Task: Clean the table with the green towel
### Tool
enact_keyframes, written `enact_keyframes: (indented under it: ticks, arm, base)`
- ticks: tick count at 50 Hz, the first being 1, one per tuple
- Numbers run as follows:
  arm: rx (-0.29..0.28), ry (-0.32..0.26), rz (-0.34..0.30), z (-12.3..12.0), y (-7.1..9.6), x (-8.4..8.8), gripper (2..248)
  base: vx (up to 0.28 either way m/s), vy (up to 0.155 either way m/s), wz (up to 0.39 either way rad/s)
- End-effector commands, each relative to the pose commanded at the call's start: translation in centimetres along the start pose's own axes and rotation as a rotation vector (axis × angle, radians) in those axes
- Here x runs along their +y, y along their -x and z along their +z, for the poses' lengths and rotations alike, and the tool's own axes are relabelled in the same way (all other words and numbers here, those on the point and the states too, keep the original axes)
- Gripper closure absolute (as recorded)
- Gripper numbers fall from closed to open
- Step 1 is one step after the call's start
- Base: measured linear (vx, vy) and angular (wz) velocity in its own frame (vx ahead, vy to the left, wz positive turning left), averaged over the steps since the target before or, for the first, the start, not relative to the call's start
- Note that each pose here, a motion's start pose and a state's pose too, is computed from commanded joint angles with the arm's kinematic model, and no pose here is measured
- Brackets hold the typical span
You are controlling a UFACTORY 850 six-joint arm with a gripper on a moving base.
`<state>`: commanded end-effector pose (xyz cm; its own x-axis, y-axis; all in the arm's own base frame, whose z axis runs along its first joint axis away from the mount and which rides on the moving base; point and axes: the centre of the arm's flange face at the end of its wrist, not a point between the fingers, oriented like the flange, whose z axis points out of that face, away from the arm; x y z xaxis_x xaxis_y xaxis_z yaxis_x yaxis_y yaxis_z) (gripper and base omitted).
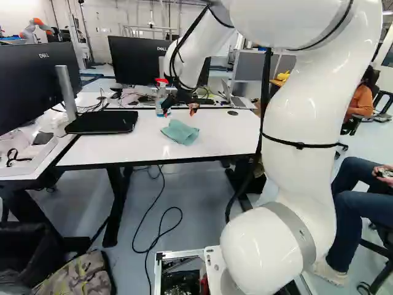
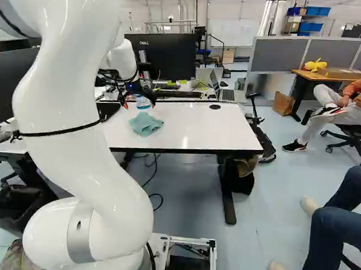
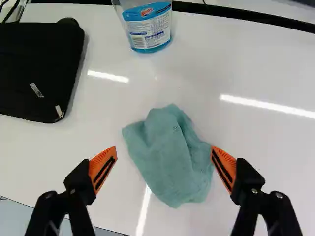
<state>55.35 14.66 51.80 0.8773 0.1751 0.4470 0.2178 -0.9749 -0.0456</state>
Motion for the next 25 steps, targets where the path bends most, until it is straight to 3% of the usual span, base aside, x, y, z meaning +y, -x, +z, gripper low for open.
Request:
enact_keyframes:
  ticks: [25]
  arm:
    - [0.057, 0.012, 0.013, 0.2, 1.9, 1.2, 3]
  base:
    - [0.0, 0.0, 0.0]
